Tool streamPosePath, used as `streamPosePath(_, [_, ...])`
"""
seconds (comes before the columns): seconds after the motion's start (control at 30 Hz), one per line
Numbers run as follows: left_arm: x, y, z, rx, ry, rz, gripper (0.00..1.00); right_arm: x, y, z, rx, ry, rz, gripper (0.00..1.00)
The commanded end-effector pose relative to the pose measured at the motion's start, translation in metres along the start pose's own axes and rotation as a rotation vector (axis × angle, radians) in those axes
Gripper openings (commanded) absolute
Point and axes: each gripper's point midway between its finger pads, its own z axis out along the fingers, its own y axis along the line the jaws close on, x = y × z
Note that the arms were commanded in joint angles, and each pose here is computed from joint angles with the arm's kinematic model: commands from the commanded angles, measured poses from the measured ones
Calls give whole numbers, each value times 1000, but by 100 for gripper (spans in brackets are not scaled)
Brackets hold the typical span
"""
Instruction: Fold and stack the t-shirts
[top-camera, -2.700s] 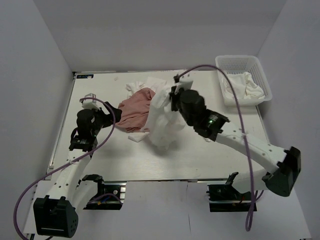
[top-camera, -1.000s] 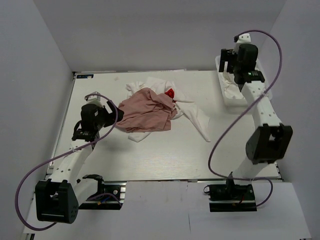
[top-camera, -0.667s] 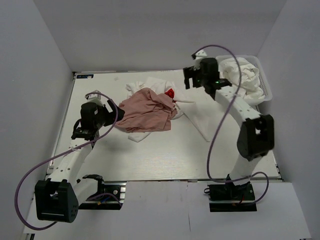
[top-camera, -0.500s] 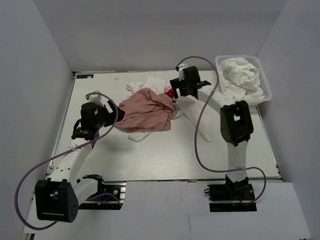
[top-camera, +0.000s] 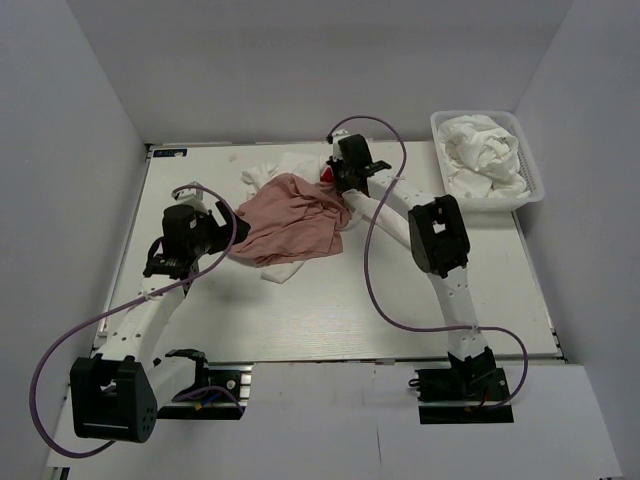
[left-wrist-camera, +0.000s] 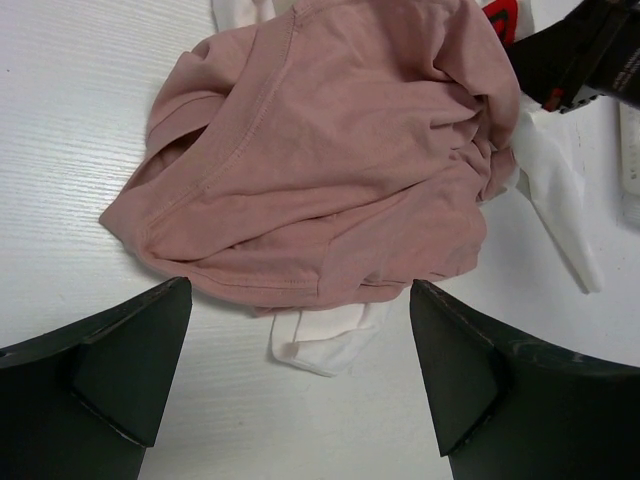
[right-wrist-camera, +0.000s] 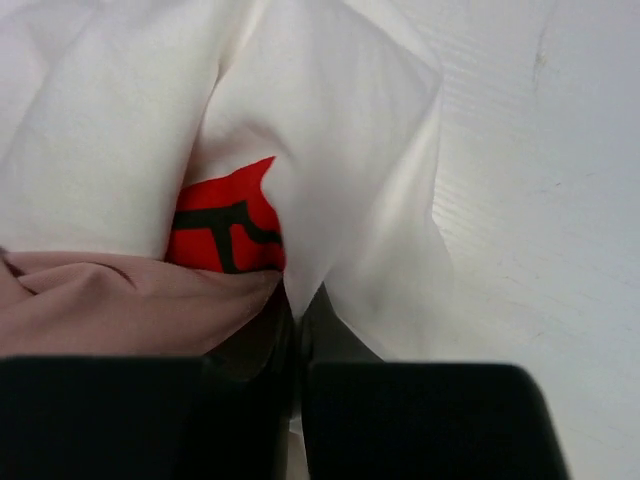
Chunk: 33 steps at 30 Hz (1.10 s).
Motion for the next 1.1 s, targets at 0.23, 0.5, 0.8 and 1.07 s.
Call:
streamPosePath(0.23, [-19, -14, -7, 36, -46, 23, 100, -229, 25, -284, -52, -771, -62, 0])
streamPosePath(0.5, [-18, -18, -11, 58, -47, 25, 100, -311, 14, -454, 37, -1108, -123, 0])
streamPosePath(0.8, [-19, -21, -11, 71, -50, 28, 100, -342, 17, -549, 66, -1306, -232, 0])
streamPosePath(1.07, [-17, -18, -11, 57, -44, 25, 100, -280, 81, -462, -301, -1005, -307, 0])
